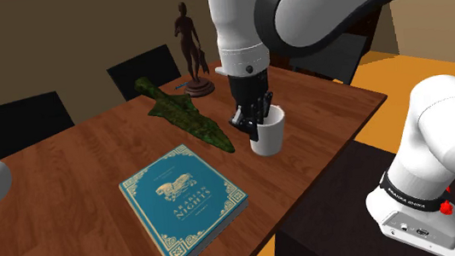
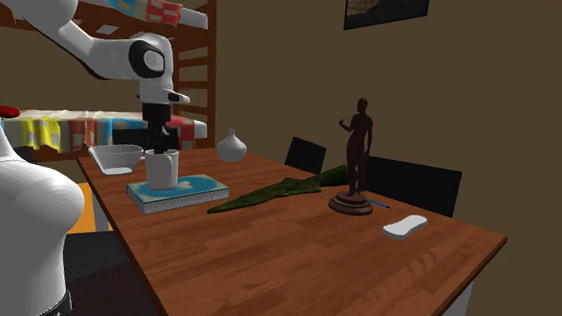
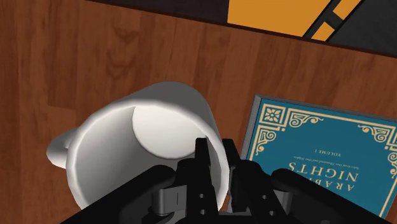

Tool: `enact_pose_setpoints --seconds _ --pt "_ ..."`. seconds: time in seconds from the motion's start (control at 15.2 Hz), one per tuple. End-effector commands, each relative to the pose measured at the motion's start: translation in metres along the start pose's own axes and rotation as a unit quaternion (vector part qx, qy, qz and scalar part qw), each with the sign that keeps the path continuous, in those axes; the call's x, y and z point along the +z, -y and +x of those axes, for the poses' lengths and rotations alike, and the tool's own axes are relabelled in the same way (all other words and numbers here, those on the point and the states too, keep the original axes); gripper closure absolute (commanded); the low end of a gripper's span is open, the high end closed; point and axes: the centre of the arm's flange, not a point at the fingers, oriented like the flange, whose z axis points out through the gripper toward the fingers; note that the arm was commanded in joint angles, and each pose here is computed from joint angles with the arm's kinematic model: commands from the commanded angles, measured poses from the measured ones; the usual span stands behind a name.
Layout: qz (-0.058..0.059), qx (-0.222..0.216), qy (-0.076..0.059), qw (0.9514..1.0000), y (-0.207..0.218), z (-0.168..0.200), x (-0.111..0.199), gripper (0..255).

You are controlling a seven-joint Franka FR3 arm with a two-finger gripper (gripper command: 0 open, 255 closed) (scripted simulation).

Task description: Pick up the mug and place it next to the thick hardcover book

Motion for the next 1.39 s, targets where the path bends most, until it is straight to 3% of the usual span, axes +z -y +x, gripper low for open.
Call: enact_pose_setpoints --seconds 0.0,1.32 --pt "0.0 0.0 0.0 1.0 0.0 0.0 0.011 255" --pt "0.0 0.0 0.0 1.0 0.005 0.005 0.11 255"
